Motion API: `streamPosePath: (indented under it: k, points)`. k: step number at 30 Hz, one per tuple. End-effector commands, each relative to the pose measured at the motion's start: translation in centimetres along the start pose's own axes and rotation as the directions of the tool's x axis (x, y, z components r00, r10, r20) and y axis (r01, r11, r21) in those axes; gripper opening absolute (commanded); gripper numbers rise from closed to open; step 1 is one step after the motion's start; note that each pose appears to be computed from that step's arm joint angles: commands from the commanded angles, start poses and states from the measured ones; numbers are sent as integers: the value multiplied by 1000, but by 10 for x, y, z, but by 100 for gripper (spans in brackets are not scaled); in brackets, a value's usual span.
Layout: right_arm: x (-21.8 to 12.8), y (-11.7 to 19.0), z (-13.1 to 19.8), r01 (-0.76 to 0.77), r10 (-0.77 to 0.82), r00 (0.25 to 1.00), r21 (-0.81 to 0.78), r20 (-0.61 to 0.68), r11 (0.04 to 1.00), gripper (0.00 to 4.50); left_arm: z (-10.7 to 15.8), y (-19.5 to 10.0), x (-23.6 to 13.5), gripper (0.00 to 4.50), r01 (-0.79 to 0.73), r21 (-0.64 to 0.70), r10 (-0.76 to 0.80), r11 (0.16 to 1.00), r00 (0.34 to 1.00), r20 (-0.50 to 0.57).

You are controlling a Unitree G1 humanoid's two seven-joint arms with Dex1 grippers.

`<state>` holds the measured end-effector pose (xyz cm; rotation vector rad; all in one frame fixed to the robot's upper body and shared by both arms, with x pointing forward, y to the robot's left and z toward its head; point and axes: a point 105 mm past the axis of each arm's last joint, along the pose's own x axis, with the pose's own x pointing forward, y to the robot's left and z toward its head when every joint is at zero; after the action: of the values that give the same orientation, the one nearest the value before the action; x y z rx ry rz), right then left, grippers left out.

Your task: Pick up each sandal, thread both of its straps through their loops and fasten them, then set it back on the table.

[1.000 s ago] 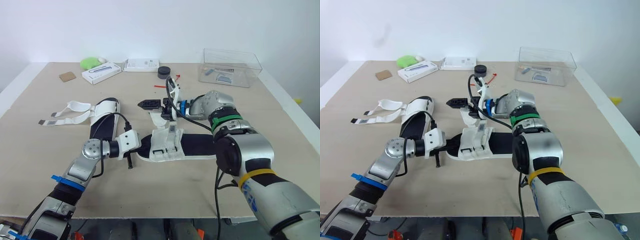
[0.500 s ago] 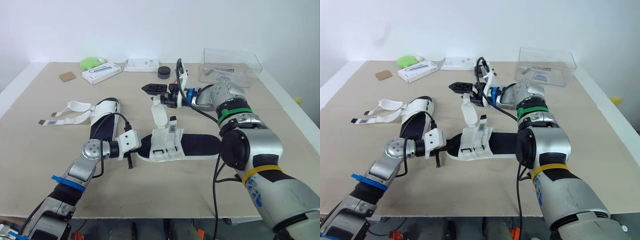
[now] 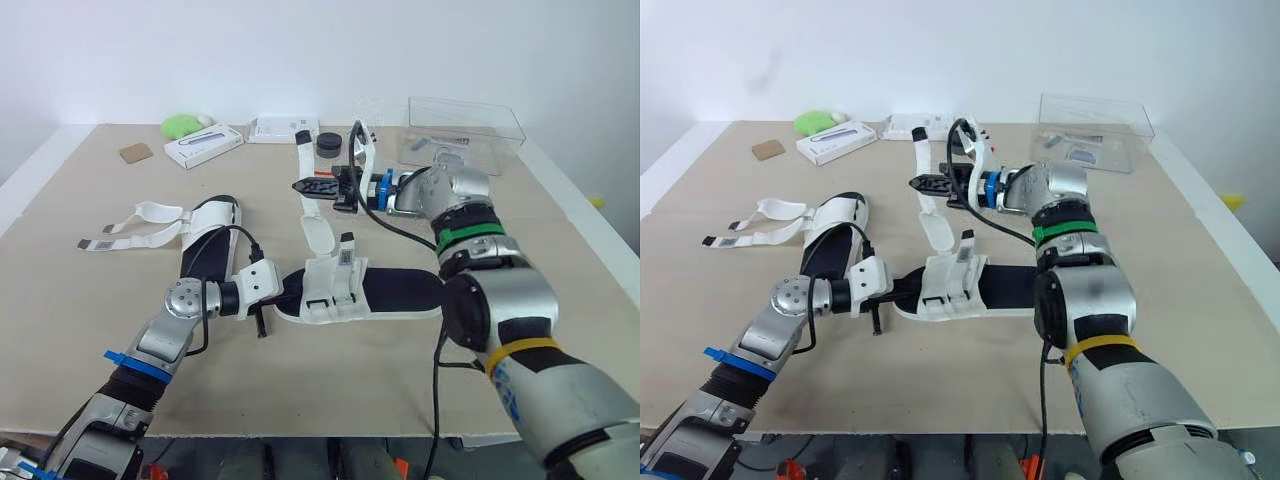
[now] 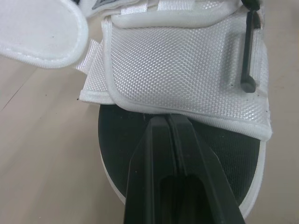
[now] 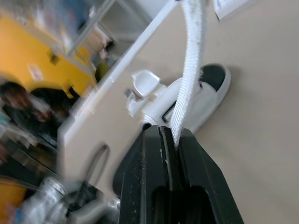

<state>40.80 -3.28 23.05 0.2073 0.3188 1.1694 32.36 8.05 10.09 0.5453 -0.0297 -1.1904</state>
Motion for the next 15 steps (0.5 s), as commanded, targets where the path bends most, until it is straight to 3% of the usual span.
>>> streamPosePath:
  k: [1, 2, 3, 6, 9, 10, 15]
  points:
    - [-3, 28, 11, -69, 78, 997, -412, 5, 909, 3, -23, -11, 1, 0, 22, -50, -27, 998, 996, -88]
    - [-4, 32, 8, -65, 77, 997, -500, 3, 863, 3, -24, -11, 1, 0, 22, -51, -26, 998, 996, -89]
    - [-6, 42, 1, -77, 99, 995, -675, -6, 734, 3, -24, -11, 0, 0, 20, -52, -24, 998, 996, -89]
    - [-11, 68, -23, -129, 175, 982, -920, -68, 369, 3, -24, -10, -1, 0, 17, -54, -22, 998, 996, -90]
    - [-21, 81, -69, -267, 182, 938, -950, -295, -164, 3, -24, -9, 0, 0, 16, -54, -20, 998, 996, -88]
    - [-24, 81, -77, -282, 174, 925, -918, -338, -279, 3, -23, -9, 1, 0, 17, -53, -21, 998, 996, -87]
    - [-32, 84, -85, -240, 223, 896, -841, -384, -484, 3, -23, -8, 1, 0, 19, -52, -24, 998, 996, -86]
